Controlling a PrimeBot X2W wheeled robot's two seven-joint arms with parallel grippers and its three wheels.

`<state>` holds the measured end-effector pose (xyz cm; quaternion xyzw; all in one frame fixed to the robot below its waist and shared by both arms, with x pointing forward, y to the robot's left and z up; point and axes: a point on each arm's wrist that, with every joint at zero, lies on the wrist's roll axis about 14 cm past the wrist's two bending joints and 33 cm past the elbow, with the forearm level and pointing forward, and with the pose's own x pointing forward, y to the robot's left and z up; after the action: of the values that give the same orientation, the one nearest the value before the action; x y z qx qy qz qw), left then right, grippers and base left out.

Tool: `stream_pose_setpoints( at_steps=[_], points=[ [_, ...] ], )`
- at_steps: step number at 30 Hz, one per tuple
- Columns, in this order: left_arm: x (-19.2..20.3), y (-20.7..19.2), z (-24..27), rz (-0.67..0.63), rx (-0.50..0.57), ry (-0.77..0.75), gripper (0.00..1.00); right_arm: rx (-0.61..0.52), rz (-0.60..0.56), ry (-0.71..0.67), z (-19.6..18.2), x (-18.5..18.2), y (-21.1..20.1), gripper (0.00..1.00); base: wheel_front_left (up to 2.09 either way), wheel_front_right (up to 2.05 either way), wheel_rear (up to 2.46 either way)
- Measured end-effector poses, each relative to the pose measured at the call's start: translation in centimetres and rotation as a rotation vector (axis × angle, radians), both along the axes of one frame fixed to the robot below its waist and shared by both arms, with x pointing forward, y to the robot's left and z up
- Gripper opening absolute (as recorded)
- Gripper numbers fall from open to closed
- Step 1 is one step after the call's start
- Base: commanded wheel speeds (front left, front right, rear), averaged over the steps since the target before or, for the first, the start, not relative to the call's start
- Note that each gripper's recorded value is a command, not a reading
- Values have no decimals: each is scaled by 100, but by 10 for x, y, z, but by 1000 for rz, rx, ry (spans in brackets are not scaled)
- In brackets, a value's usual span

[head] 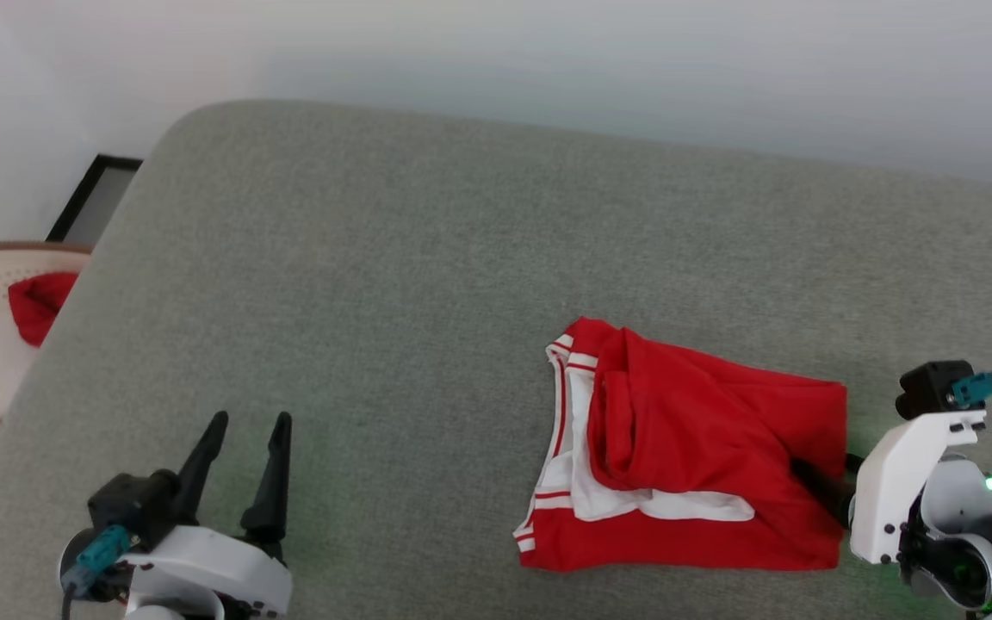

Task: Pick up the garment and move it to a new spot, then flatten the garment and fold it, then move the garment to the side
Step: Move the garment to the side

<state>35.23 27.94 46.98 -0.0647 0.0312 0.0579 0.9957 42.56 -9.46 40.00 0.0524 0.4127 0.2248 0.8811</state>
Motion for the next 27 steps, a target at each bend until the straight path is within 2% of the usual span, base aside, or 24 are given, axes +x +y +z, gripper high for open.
stream_pose_setpoints(
  at_steps=[3,4,5,15,27],
  points=[
    [1,1,-2,8,-4,6,100,-11,31,34,-4,1,8,100,0,0,0],
    [1,2,-3,13,-6,9,100,-17,45,37,-4,1,10,41,0,0,0],
    [1,2,-4,18,-9,10,100,-21,58,40,-4,1,13,0,0,0,0],
    [0,5,-1,37,-21,-3,100,-58,107,5,11,7,16,0,0,0,0],
    [12,-15,6,-27,-27,-32,100,-188,99,-216,69,29,-24,0,0,0,0]
  ],
)
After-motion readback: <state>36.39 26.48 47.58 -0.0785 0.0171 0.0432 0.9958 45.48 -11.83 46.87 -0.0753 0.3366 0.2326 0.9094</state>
